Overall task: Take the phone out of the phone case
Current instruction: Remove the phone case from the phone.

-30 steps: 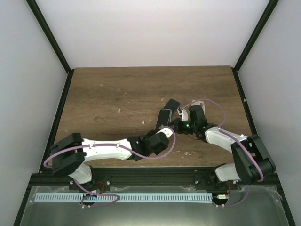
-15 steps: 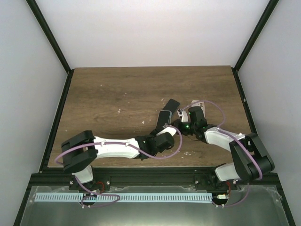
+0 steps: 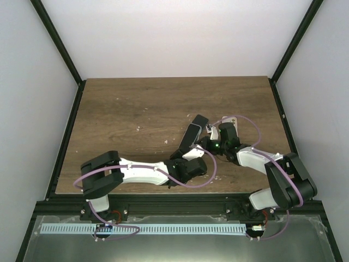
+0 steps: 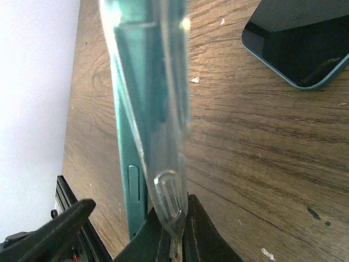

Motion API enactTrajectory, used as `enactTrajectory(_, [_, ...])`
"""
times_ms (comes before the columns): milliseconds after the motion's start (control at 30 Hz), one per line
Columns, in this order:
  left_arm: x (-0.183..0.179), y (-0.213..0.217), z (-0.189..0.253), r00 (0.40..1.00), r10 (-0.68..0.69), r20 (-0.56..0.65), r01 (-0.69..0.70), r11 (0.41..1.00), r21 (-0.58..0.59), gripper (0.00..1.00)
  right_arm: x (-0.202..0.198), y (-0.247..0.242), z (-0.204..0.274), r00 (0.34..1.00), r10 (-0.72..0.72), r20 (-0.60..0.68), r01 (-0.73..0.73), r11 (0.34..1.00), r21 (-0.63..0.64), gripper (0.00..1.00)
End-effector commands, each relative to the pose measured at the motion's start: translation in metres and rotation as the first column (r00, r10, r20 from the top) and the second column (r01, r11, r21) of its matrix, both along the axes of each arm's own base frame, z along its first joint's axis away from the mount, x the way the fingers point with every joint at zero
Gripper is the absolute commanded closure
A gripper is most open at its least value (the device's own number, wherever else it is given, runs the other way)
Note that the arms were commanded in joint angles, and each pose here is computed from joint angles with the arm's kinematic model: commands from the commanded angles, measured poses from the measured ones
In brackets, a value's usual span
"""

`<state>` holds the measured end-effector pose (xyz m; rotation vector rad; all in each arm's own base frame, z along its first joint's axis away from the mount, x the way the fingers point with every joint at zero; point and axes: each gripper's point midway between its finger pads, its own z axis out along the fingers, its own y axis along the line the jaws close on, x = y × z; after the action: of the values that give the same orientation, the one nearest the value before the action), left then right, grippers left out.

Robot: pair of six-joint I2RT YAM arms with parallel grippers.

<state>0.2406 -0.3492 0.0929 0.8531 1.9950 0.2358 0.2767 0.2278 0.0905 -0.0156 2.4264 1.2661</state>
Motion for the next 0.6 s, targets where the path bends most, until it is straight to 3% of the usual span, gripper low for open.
enactTrajectory(0, [0.027,0.060,-0.004,0.969,0.189,0.160,-0.219,0.957,0.192,0.45,-0.015,0.019,0.021,0.992,0.129,-0.014,-0.127,0.987,0.103,0.99])
enactTrajectory(167, [0.030,0.067,-0.002,0.962,0.205,0.179,-0.241,0.947,0.211,0.69,-0.016,0.020,0.023,0.991,0.137,-0.011,-0.135,0.985,0.110,0.99])
enactTrajectory(367, [0.027,0.057,0.006,0.975,0.172,0.139,-0.193,0.969,0.152,0.99,-0.012,0.018,0.021,0.992,0.126,0.000,-0.125,0.988,0.091,0.99])
enactTrajectory(567, [0.018,0.052,0.029,0.979,0.193,0.063,-0.193,0.981,-0.020,1.00,0.004,0.006,0.028,0.995,0.044,0.094,-0.044,0.999,0.001,0.99])
